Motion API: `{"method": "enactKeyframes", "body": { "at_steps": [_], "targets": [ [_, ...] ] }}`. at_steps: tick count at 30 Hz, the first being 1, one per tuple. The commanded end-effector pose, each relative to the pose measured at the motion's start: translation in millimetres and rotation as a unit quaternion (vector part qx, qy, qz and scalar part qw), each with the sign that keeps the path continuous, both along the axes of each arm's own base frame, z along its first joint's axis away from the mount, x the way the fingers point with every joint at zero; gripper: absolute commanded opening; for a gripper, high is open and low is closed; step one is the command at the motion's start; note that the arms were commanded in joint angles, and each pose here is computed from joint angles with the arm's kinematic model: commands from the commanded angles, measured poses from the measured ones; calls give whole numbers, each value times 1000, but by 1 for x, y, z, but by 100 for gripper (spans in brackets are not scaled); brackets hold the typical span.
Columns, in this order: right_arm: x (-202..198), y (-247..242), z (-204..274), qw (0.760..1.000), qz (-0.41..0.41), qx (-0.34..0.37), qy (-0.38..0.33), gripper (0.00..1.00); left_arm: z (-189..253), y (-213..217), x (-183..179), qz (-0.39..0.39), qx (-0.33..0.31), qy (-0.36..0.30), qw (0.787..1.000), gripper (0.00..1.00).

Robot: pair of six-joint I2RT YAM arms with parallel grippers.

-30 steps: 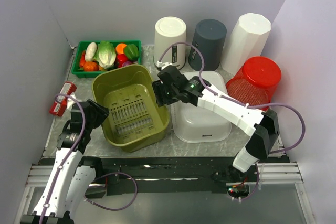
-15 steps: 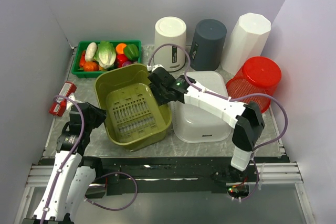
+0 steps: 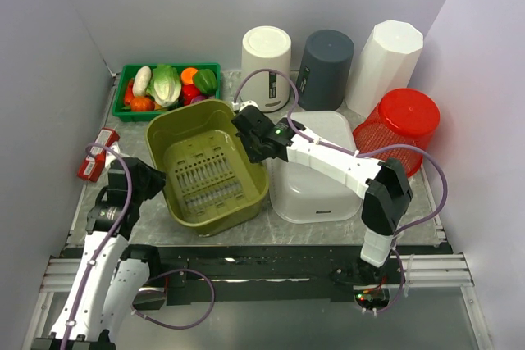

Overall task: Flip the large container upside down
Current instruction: Turn the container upside down at the center of the board.

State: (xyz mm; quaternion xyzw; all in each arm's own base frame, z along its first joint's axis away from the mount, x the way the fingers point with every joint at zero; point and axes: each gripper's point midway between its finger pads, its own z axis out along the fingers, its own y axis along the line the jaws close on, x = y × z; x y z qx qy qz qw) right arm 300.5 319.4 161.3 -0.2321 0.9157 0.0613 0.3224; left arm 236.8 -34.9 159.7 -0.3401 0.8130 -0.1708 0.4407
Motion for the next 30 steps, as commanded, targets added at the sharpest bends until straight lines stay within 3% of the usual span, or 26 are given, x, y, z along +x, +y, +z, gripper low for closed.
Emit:
{"method": "enactKeyframes", "body": {
  "at_steps": [1, 14, 30],
  "targets": [
    [-25, 19, -15, 997, 33, 37, 53, 16, 49, -17, 9, -40, -26, -61, 997, 3],
    [-53, 47, -40, 985, 61, 92, 133, 15, 108, -26, 9, -100, 6, -92, 991, 3],
    [-83, 83, -70, 967, 88, 125, 204, 15, 145, -63, 6, -191, -51, -130, 971, 18]
  ]
}}
